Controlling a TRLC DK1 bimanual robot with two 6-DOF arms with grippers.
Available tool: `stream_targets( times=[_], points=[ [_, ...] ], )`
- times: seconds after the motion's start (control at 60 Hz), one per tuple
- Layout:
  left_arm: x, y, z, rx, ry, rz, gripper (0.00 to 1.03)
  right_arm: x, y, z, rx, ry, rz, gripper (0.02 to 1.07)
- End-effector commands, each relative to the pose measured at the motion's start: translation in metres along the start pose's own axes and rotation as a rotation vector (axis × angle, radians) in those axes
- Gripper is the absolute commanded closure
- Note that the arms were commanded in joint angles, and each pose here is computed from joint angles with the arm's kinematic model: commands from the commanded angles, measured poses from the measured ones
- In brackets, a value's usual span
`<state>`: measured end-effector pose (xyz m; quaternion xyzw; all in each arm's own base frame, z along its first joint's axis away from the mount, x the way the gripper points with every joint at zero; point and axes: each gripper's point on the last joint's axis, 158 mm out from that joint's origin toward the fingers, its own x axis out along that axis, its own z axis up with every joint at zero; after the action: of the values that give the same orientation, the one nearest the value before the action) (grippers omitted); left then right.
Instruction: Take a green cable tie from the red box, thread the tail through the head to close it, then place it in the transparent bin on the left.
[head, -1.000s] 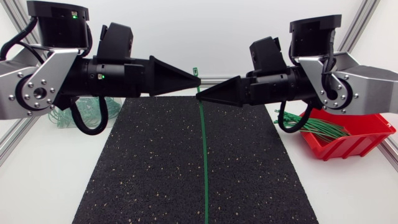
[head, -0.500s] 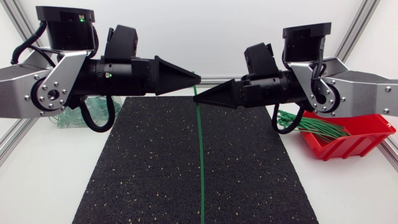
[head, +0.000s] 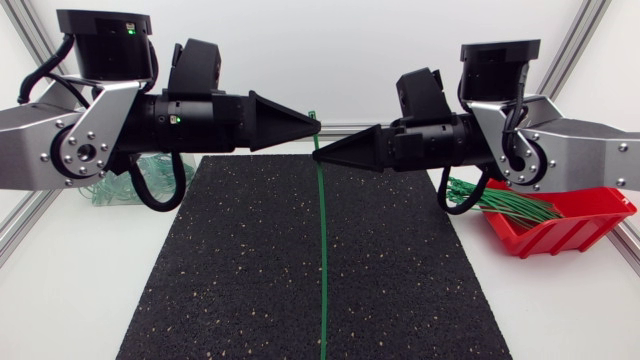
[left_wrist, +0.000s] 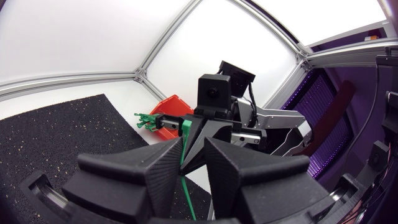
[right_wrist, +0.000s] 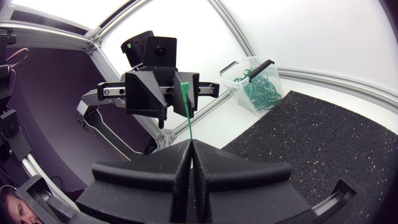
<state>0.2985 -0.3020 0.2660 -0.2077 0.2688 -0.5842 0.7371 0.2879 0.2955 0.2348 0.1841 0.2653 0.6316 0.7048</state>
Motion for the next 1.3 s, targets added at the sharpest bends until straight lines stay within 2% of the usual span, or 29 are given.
stream_targets(
  times=[0.0,0.667,0.85,1.283],
  points=[
    [0.002,0.003,0.000,-0.031,-0.001,0.001,0.79,-0.003,-0.001,-0.007,0.034,-0.002,-0.006,1.01],
    [0.006,0.011,-0.002,-0.040,-0.004,0.024,0.88,-0.005,0.003,-0.004,0.024,-0.011,-0.002,1.01],
    [0.007,0.012,-0.003,-0.043,-0.006,0.032,0.99,-0.006,0.004,-0.003,0.021,-0.012,-0.002,1.01],
    [0.009,0.007,-0.003,-0.044,-0.001,0.024,0.99,0.008,0.003,-0.013,0.036,0.016,0.011,1.01]
  ],
)
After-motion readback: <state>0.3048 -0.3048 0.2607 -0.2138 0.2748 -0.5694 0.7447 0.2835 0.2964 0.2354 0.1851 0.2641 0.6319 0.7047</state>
